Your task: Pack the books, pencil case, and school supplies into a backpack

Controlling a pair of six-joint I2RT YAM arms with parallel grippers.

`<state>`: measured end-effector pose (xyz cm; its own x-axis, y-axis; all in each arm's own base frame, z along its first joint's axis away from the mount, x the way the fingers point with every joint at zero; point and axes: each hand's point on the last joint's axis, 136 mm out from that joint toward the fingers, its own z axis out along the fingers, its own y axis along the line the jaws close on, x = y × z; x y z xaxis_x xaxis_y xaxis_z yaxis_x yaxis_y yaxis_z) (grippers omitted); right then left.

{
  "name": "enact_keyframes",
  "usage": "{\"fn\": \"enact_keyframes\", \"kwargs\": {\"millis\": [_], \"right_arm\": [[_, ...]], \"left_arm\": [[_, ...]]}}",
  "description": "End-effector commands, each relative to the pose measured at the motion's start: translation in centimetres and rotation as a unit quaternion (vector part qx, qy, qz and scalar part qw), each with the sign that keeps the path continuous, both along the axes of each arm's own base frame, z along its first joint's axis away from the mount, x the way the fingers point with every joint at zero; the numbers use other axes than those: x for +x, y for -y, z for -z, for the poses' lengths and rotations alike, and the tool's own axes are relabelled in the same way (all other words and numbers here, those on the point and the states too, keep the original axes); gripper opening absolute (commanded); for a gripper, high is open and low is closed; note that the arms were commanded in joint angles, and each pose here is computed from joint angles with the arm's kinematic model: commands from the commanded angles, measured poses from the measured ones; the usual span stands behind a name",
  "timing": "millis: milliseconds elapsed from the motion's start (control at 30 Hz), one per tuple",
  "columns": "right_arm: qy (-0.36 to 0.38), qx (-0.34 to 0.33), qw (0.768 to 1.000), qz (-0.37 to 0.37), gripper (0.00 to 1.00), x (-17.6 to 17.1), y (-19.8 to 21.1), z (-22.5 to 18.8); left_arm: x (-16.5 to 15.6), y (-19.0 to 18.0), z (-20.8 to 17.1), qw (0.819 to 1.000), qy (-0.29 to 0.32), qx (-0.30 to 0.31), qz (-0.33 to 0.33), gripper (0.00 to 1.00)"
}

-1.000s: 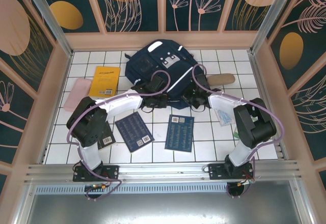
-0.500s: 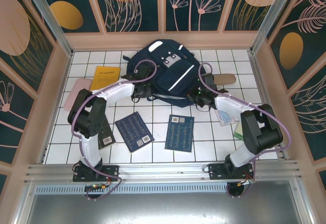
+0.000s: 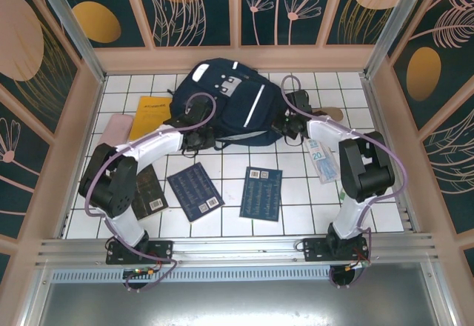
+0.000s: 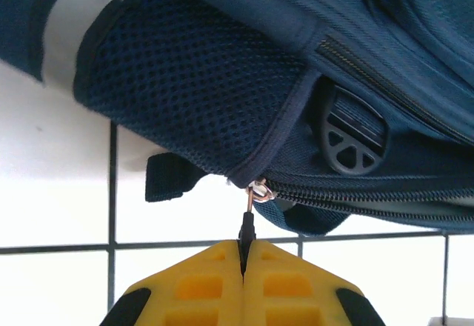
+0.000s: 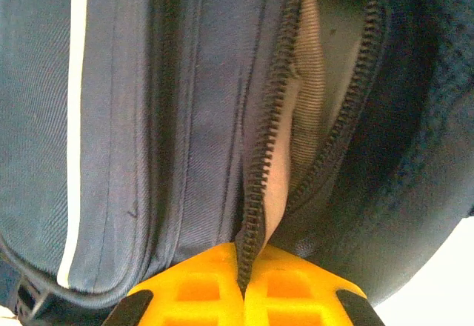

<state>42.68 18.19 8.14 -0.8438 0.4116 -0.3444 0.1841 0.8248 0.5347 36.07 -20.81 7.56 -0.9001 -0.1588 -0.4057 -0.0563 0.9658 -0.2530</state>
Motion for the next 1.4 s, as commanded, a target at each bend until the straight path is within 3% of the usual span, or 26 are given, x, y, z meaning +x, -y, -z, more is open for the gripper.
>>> {"fn": "enact_keyframes", "kwargs": {"millis": [0, 200, 267, 333, 367, 500, 600, 700, 733, 1100, 1200, 1367], "right_arm": [[0.042, -0.047, 0.998, 0.014, 0.0, 3.3, 2.8, -0.7], [0.054, -0.049, 0.997, 0.021, 0.01, 5.2, 4.1, -1.1], [0.062, -0.047, 0.997, 0.021, 0.12, 5.4, 4.3, -1.6], [0.071, -0.048, 0.996, 0.022, 0.31, 5.4, 4.6, -2.4], [0.076, -0.046, 0.996, 0.022, 0.38, 5.3, 4.6, -2.8], [0.106, -0.032, 0.994, 0.022, 0.57, 4.4, 4.6, -5.3], [0.126, -0.017, 0.992, 0.018, 0.61, 3.3, 4.5, -7.0], [0.141, -0.004, 0.99, 0.014, 0.84, 1.7, 4.3, -8.1], [0.145, -0.002, 0.989, 0.011, 0.85, 1.0, 4.2, -8.3], [0.144, -0.008, 0.989, 0.004, 0.91, -7.6, 2.7, -7.8], [0.128, -0.015, 0.992, -0.009, 0.84, -10.4, 1.3, -6.8], [0.09, -0.01, 0.996, -0.019, 0.54, -15.3, -0.9, -4.4]], "left_arm": [[-1.8, 0.8, -0.1, 1.0, -0.019, -0.008, -0.016, 0.0], [-1.3, 3.4, 0.1, 0.999, -0.02, -0.037, -0.01, 0.0], [-0.5, 3.8, -0.4, 0.999, -0.01, -0.035, -0.008, 0.0], [0.1, 4.2, -0.9, 0.999, -0.007, -0.033, -0.006, 0.0], [0.3, 4.2, -1.1, 0.999, -0.007, -0.031, -0.006, 0.06], [0.6, 4.2, -2.5, 0.999, 0.003, -0.033, -0.004, 0.53], [0.6, 4.0, -4.4, 0.999, 0.024, -0.039, -0.003, 0.74], [0.8, 3.4, -6.6, 0.998, 0.052, -0.037, -0.005, 0.93], [0.8, 3.2, -7.1, 0.998, 0.06, -0.035, -0.006, 0.95], [0.5, 1.4, -9.8, 0.992, 0.119, -0.04, -0.032, 0.99], [0.0, 1.3, -9.8, 0.991, 0.127, -0.038, -0.013, 0.99], [-1.5, 1.0, -8.5, 0.993, 0.113, -0.032, 0.021, 0.98]]}}
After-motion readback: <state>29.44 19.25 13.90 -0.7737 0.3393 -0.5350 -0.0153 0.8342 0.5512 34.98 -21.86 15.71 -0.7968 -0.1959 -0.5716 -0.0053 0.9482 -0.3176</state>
